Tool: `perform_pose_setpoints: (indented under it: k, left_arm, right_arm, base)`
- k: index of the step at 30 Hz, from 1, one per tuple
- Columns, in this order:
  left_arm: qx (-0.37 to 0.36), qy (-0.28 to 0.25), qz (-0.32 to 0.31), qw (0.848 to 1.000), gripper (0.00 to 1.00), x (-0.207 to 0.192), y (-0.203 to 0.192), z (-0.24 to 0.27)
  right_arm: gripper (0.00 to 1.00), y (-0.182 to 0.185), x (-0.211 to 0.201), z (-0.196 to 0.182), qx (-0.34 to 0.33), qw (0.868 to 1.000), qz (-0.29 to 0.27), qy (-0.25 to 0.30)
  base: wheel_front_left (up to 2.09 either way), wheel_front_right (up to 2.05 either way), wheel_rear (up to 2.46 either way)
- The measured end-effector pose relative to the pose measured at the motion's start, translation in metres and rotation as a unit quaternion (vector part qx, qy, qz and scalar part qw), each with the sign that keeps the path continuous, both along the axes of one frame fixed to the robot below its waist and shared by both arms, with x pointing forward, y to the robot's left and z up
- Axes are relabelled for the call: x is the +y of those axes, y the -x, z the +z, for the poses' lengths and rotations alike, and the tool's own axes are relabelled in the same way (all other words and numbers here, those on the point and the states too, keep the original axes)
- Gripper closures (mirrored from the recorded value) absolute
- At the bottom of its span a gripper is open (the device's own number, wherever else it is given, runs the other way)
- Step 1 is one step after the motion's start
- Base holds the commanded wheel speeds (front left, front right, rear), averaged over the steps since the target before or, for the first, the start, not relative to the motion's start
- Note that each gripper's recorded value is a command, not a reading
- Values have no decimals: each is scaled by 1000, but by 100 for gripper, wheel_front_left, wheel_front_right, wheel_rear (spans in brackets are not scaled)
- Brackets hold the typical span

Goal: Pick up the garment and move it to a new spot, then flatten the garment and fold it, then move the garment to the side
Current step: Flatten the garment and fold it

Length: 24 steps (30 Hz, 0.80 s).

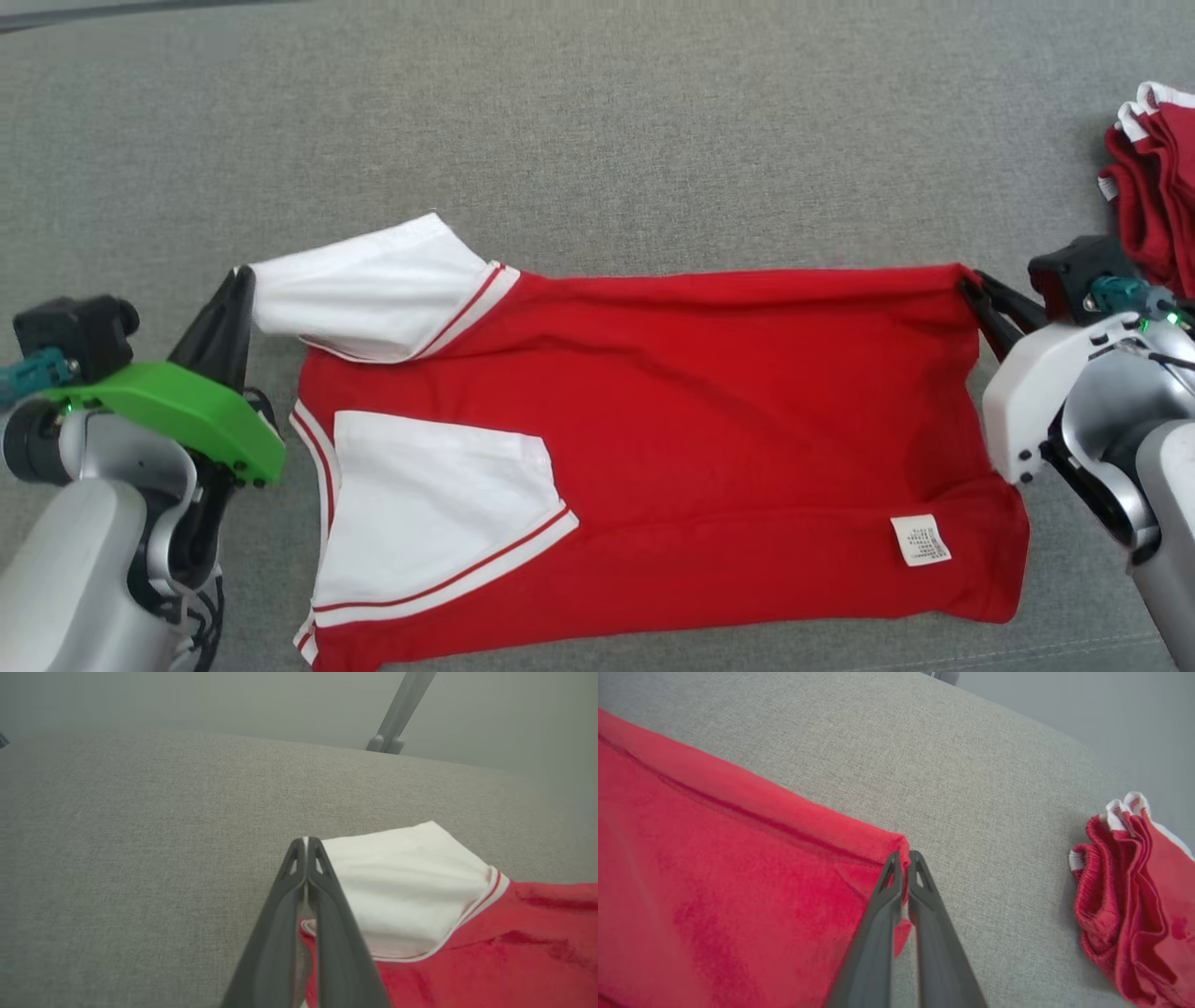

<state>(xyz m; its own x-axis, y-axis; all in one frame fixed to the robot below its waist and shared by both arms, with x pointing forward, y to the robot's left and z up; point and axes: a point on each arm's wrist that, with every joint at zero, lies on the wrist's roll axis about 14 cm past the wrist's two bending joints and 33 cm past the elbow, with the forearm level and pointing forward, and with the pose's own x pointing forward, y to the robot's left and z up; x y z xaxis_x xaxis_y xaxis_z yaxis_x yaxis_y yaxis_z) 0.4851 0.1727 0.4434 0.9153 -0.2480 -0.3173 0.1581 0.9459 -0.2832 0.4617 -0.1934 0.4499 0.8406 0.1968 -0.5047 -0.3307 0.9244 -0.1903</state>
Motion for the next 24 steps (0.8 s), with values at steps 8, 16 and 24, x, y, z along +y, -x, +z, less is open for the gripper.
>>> perform_pose_setpoints:
  k: [8,16,24]
  left_arm:
    - [1,23,21,1000,100,-2,49,5]
    - [10,47,35,998,100,-6,87,9]
    - [37,69,45,996,100,-14,121,1]
  right_arm:
    - [100,24,-4,9,-7,999,40,35]
    - [100,43,-2,1,14,993,89,77]
    - [100,62,-1,-18,60,975,155,148]
  base:
    - [0,0,0]
    - [0,0,0]
    - [0,0,0]
